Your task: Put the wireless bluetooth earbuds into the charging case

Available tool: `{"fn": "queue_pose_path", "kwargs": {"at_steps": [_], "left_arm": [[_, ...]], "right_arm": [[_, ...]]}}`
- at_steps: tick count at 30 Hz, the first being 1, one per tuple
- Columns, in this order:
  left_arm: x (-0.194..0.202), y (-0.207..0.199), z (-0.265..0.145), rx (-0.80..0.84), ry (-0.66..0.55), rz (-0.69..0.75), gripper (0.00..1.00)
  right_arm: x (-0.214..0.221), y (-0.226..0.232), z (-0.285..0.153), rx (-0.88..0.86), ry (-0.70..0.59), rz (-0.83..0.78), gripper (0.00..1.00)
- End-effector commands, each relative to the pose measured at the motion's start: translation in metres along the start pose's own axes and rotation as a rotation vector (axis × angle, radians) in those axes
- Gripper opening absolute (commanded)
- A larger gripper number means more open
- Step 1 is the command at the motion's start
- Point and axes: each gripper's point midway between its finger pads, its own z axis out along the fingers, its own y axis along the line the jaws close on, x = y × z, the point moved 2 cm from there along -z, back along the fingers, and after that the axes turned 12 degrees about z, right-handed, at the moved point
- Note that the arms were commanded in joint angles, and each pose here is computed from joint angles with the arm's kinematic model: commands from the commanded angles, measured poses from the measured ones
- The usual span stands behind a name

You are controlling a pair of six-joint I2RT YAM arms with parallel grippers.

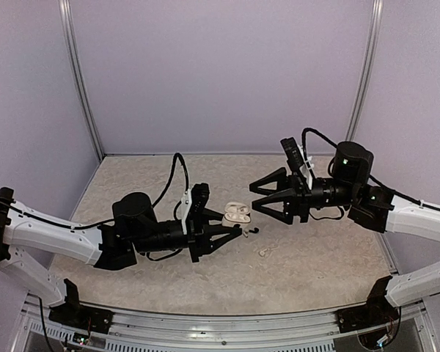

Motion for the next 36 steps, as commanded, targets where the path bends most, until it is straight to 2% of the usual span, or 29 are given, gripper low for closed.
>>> {"fn": "queue_pose_path", "kwargs": {"at_steps": [1, 6, 14, 24, 32, 36], "left_arm": [[-0.018, -0.001, -0.002, 0.014, -0.070, -0.008, 0.09], [-0.016, -0.008, 0.000, 0.032, -0.070, -0.014, 0.09], [-0.015, -0.011, 0.000, 0.043, -0.072, -0.012, 0.08], [-0.006, 0.001, -0.006, 0.000, -0.059, -0.048, 0.08], [0.011, 0.017, -0.023, -0.079, -0.035, -0.096, 0.08], [0.017, 0.021, -0.034, -0.119, -0.019, -0.104, 0.08]], "right_arm": [[0.003, -0.006, 0.006, -0.015, 0.020, 0.025, 0.60], [0.007, -0.011, 0.011, -0.020, 0.030, 0.044, 0.60], [0.014, -0.031, 0.013, 0.089, 0.047, 0.075, 0.57], [-0.002, -0.010, 0.007, 0.019, 0.020, 0.039, 0.61], [-0.003, -0.010, -0.010, 0.102, 0.019, 0.009, 0.67], [0.014, -0.037, -0.025, 0.238, 0.082, 0.021, 0.65]]}}
